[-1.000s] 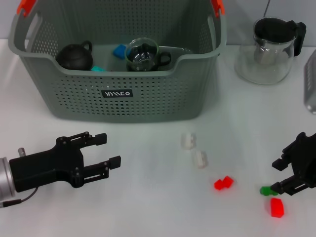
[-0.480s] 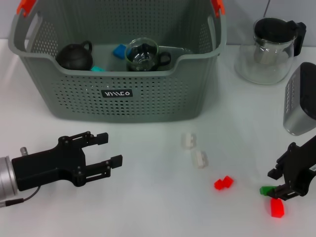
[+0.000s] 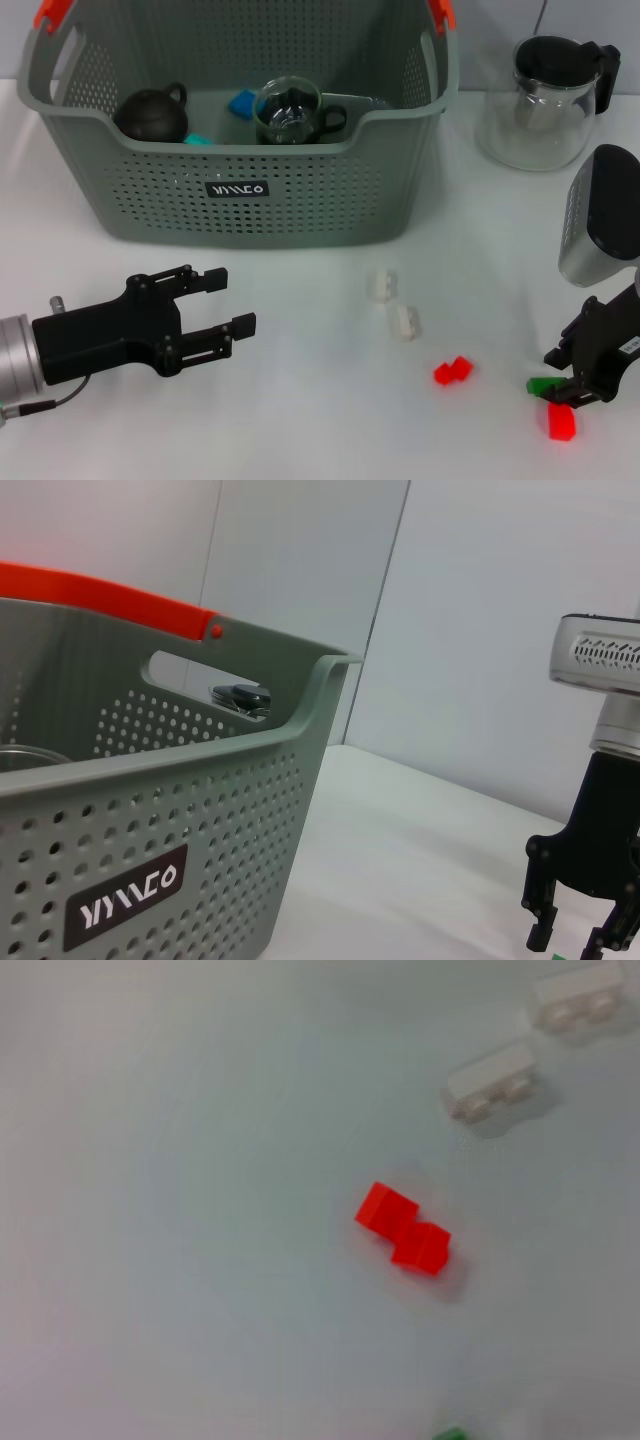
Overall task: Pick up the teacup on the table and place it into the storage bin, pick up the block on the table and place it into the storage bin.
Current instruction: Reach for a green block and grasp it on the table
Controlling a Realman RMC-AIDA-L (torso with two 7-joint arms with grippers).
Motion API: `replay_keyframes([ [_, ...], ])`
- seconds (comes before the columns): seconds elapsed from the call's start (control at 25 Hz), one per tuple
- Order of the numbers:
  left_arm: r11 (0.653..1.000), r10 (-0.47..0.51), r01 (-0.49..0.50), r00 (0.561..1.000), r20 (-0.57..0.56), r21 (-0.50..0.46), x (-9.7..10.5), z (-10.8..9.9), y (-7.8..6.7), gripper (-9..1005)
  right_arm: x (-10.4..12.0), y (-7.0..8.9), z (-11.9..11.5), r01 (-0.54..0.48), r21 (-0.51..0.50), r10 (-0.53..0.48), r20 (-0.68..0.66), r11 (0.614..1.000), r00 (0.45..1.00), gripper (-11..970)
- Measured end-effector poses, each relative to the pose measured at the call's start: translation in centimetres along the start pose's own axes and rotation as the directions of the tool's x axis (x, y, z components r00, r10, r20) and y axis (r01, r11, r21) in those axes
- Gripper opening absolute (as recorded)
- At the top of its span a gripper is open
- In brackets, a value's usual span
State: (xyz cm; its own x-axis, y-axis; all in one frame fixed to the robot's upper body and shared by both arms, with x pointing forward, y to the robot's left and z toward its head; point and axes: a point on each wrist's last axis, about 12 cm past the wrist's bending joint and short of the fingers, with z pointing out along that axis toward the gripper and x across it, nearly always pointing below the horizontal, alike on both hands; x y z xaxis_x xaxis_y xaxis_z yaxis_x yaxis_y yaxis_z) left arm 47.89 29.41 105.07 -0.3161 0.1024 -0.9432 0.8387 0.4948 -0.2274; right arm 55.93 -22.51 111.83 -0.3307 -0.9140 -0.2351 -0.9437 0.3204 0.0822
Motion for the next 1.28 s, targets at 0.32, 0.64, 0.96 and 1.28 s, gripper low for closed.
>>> replay_keyframes([
  [0.32,1.0,-0.003,0.003,1.0,-0.002,-0.006,0.1,0.0,0.0,723,0.0,0.0,0.7,0.001,-0.004,-0.001,-0.007,1.0,1.0,431],
  [0.64,1.0,-0.004,0.004,1.0,-0.003,-0.007,0.1,0.0,0.1,723,-0.1,-0.3,0.7,-0.018,0.024,0.018,0.002,1.0,1.0,432],
  [0.96,1.0,-0.002,0.002,1.0,-0.003,-0.008,0.1,0.0,0.1,723,-0.2,-0.1,0.9,-0.016,0.01,0.016,-0.005,1.0,1.0,431],
  [1.28,1.0,-0.003,0.003,1.0,-0.005,-0.012,0.2,0.0,0.1,723,-0.2,0.1,1.4,-0.007,-0.002,0.007,-0.02,1.0,1.0,431],
])
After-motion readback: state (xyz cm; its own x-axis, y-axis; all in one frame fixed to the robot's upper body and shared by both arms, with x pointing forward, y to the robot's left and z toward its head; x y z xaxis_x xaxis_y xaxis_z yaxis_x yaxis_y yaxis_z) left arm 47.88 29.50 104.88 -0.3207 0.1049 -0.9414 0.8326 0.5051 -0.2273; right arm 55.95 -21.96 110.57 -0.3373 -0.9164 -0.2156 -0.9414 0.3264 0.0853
